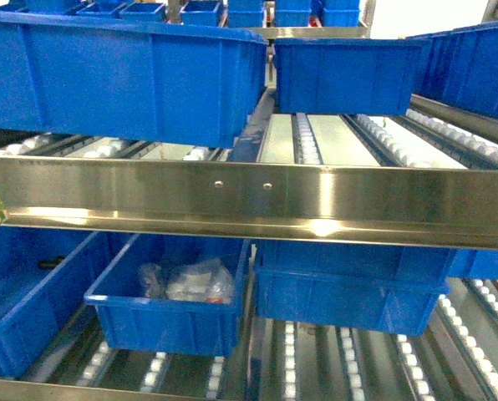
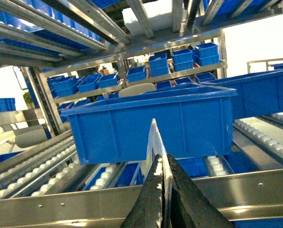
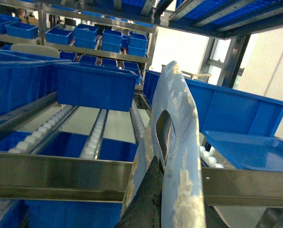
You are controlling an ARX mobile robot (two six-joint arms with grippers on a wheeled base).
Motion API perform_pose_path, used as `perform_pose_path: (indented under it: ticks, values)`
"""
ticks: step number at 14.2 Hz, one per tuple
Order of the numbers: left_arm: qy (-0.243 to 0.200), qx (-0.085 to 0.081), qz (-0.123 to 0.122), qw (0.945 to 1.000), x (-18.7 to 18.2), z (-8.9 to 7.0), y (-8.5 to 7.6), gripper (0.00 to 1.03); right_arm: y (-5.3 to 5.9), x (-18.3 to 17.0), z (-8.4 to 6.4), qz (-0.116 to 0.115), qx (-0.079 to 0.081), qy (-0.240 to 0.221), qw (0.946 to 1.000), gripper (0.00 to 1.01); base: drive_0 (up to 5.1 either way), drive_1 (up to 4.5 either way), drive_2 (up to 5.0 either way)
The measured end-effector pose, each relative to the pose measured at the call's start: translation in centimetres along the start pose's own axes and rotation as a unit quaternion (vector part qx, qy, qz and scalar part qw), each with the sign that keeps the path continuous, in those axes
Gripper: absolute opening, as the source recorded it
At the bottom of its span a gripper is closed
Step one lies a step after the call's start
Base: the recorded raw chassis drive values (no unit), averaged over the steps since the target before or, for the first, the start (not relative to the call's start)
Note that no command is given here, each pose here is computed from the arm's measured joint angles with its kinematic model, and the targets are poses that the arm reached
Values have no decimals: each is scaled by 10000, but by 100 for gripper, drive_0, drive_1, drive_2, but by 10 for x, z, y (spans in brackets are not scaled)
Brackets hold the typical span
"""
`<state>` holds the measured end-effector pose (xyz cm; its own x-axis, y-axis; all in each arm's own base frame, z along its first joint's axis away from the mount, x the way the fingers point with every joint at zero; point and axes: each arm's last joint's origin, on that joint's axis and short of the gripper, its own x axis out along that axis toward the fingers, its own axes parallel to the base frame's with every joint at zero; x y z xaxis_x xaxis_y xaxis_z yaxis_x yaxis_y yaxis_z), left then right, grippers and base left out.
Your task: Move flower gift bag to table near conveyor
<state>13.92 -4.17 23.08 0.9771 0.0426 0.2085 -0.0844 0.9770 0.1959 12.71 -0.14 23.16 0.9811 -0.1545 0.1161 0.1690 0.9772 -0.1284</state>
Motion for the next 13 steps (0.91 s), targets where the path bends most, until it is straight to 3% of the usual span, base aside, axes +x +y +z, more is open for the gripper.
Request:
perform_pose_path:
  ticks: [13]
  values:
    - [-15, -7, 5, 10000, 0, 0, 0, 2, 0, 0, 0, -3, 2, -20, 10000, 2, -471, 105, 375]
